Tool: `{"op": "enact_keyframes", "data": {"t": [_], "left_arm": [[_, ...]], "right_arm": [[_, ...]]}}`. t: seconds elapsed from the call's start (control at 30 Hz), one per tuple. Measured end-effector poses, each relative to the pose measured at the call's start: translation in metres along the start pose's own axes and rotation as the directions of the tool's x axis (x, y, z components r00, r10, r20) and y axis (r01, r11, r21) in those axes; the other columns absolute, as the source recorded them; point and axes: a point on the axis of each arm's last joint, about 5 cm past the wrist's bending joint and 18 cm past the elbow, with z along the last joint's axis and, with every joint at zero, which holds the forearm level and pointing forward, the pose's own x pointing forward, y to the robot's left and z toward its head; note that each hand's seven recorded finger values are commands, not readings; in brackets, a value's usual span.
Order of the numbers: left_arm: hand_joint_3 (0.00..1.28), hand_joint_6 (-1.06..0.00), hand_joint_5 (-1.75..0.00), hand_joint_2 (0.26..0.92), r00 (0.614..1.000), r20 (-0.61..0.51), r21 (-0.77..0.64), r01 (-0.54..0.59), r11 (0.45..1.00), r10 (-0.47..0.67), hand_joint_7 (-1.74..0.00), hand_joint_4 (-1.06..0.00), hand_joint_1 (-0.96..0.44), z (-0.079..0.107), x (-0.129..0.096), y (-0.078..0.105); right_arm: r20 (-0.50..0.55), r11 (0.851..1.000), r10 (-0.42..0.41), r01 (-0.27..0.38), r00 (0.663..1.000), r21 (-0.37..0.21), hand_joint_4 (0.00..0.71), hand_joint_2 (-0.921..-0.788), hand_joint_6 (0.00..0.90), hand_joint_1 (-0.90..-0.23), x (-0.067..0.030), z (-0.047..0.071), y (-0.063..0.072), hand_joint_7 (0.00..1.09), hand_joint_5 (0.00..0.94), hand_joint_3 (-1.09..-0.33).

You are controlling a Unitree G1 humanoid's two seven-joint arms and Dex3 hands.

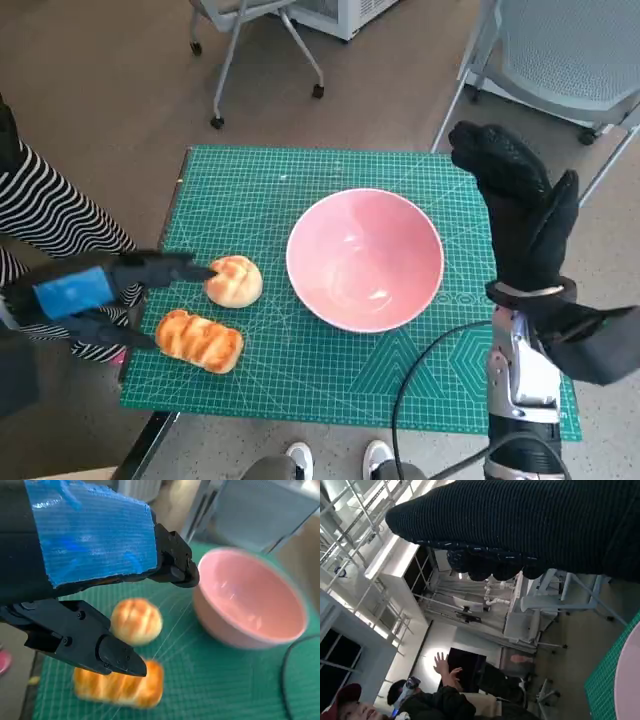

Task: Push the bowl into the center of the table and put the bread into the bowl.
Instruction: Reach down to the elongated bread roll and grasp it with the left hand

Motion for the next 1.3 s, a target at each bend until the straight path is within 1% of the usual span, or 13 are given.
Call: {"op": "enact_keyframes", "data": {"t": [0.37,0.6,0.97,1.1,1.3], "left_arm": [[0.01,-0.45,0.0,0.801,0.998,-0.019,-0.015,0.052,0.999,-0.052,-0.06,-0.31,-0.2,0.0,0.007,-0.007],[0.01,-0.45,0.0,0.8,0.995,-0.046,-0.029,0.091,0.995,-0.093,-0.05,-0.31,-0.19,-0.002,0.013,-0.012],[0.01,-0.45,0.0,0.799,0.982,-0.131,-0.035,0.135,0.99,-0.139,-0.03,-0.31,-0.17,-0.004,0.023,-0.02],[0.01,-0.45,0.0,0.799,0.971,-0.168,-0.048,0.163,0.985,-0.169,-0.02,-0.31,-0.16,-0.005,0.027,-0.025],[0.01,-0.46,0.0,0.797,0.951,-0.218,-0.058,0.211,0.976,-0.219,-0.02,-0.32,-0.17,-0.007,0.034,-0.033]], "right_arm": [[-0.006,1.0,0.004,-0.004,1.0,0.002,0.206,-0.921,0.147,-0.703,0.0002,0.0,0.0,0.56,0.0,-0.683],[-0.013,1.0,0.001,-0.001,1.0,0.0,0.202,-0.921,0.146,-0.71,-0.0016,0.0,0.0,0.56,0.0,-0.68],[-0.02,1.0,-0.004,0.004,1.0,-0.003,0.203,-0.921,0.148,-0.71,-0.0046,-0.001,-0.002,0.55,0.002,-0.674],[-0.018,1.0,-0.006,0.006,1.0,-0.004,0.206,-0.921,0.152,-0.704,-0.0049,0.0,-0.002,0.55,0.003,-0.67],[-0.019,1.0,-0.009,0.009,1.0,-0.005,0.212,-0.921,0.154,-0.699,-0.006,0.0,-0.002,0.55,0.005,-0.666]]}}
